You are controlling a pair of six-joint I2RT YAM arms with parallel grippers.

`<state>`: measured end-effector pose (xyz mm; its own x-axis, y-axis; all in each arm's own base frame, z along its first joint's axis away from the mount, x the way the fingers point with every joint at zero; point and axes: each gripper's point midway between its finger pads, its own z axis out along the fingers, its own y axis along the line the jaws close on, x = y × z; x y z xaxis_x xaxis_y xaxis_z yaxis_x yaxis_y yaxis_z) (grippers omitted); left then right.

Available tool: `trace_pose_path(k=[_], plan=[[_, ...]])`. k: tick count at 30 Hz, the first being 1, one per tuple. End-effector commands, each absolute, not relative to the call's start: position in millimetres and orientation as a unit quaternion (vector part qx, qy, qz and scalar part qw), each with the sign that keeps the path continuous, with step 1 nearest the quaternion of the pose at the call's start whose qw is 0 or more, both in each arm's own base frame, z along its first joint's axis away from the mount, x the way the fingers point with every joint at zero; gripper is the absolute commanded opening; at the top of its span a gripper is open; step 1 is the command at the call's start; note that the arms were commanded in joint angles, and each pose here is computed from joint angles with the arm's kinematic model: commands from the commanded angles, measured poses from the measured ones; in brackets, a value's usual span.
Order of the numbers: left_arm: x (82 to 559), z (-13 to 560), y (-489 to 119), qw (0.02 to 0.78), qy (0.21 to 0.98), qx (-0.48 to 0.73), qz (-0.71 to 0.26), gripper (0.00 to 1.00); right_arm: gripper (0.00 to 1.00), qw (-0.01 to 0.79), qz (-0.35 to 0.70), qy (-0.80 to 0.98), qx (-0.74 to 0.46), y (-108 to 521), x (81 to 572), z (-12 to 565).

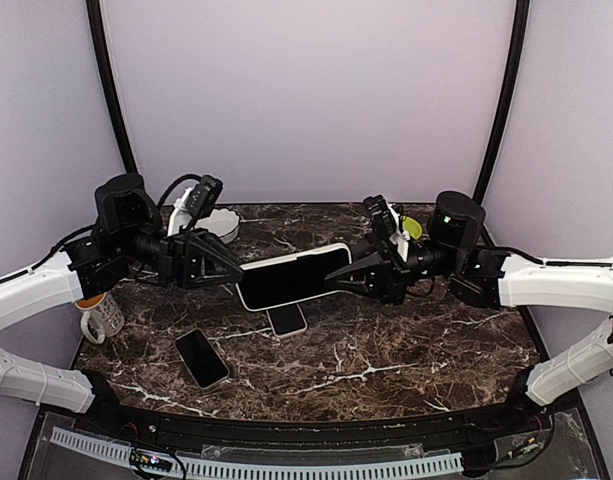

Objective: Take the phone out of the phone case
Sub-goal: Remove the top left corner of the phone case.

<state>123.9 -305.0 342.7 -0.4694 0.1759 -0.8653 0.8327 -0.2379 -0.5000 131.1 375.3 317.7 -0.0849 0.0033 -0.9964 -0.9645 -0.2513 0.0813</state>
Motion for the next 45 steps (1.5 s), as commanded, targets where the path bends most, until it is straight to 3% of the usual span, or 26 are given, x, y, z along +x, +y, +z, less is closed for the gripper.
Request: trace_pose_path(k=[1,31,45], plan=[[113.2,342.7,-304.5,0.242,0.550,0.458,-0.655,0.16,0.00,0.495,0.548,0.380,-0.557,373.6,126.7,356.3],[110.0,305.0,-307.8,0.165,0.583,0.439,-0.664,0.13,0.00,0.570,0.443,0.297,-0.626,370.2,105.6,352.8],[111.3,283.7,-311.1,0.125,0.597,0.437,-0.661,0.11,0.00,0.569,0.422,0.284,-0.646,370.4,99.0,344.8]])
